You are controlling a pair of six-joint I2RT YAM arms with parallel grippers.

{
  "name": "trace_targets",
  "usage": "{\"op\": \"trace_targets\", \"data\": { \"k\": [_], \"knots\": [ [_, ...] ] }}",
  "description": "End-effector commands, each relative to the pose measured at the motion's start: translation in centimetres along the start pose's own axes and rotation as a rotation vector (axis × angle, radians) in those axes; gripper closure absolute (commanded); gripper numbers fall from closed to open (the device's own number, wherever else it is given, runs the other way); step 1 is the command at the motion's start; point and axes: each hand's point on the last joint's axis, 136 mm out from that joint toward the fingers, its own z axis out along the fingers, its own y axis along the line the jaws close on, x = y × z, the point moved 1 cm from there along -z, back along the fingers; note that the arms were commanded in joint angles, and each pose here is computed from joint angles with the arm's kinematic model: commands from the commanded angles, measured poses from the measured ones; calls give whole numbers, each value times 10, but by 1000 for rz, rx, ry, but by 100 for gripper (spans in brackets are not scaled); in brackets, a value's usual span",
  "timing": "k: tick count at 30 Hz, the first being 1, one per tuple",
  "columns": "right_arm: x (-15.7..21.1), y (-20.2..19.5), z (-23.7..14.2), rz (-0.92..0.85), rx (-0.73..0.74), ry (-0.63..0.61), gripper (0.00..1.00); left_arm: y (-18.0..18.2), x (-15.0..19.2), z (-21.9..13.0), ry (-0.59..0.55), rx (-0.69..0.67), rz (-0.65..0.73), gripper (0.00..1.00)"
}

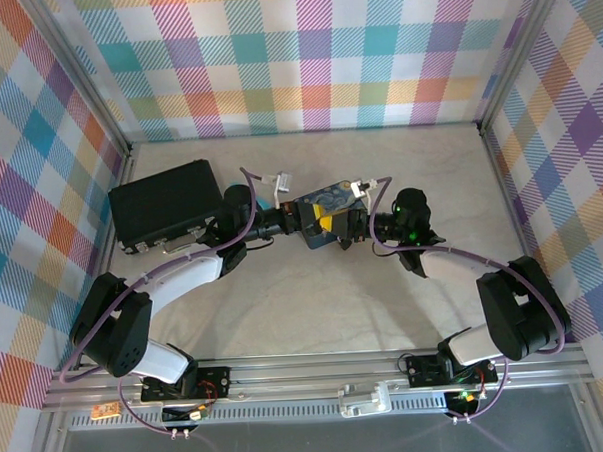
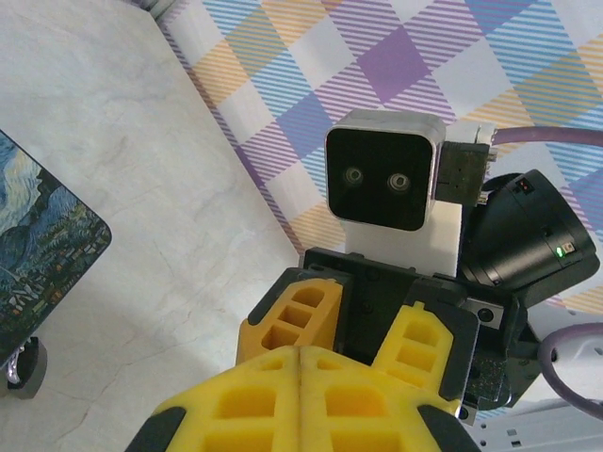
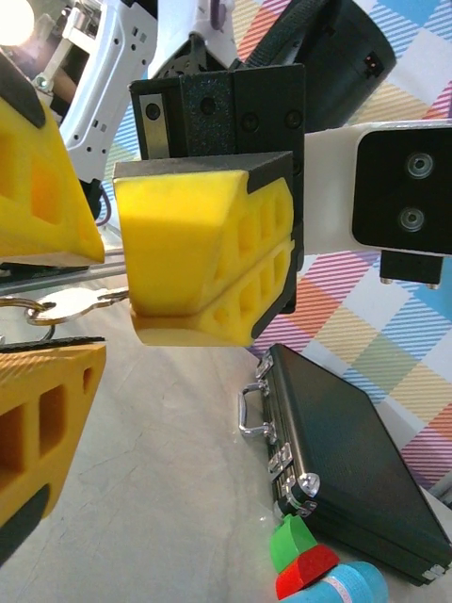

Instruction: Unlock the padlock with the key

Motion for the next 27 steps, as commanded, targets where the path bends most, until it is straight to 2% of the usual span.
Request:
{"op": "trace_targets", "data": {
  "k": [1, 4, 10, 13, 16, 21, 22, 23, 24, 25, 27],
  "knots": [
    [0, 3, 3, -14, -19, -15, 74, -18, -12, -8, -61, 42, 41, 100],
    [1, 2, 5, -7, -23, -14, 78, -19, -12, -8, -65, 47, 37, 100],
    [2, -1, 7, 7, -27, -14, 79, -20, -13, -10, -77, 47, 37, 100],
    [1, -2, 7, 7, -19, -19, 85, -21, -14, -11, -83, 45, 39, 100],
    [1, -3, 6, 6, -4, -28, 100, -21, -14, -12, -91, 42, 40, 100],
    [1, -6, 1, -16, 49, -46, 100, -18, -17, -15, -116, 19, 29, 98],
    [2, -8, 0, -22, 64, -43, 100, -16, -17, -16, -123, 10, 25, 89],
    [3, -10, -1, -23, 88, -36, 100, -14, -19, -17, -134, -3, 21, 72],
    [5, -13, -3, -26, 117, -24, 100, -11, -19, -19, -147, -26, 14, 47],
    [6, -15, -4, -39, 141, -14, 100, -7, -21, -22, -165, -54, 7, 34],
    [13, -23, -9, -43, 212, 21, 100, 5, -21, -31, -199, -121, -8, 22]
  ]
}}
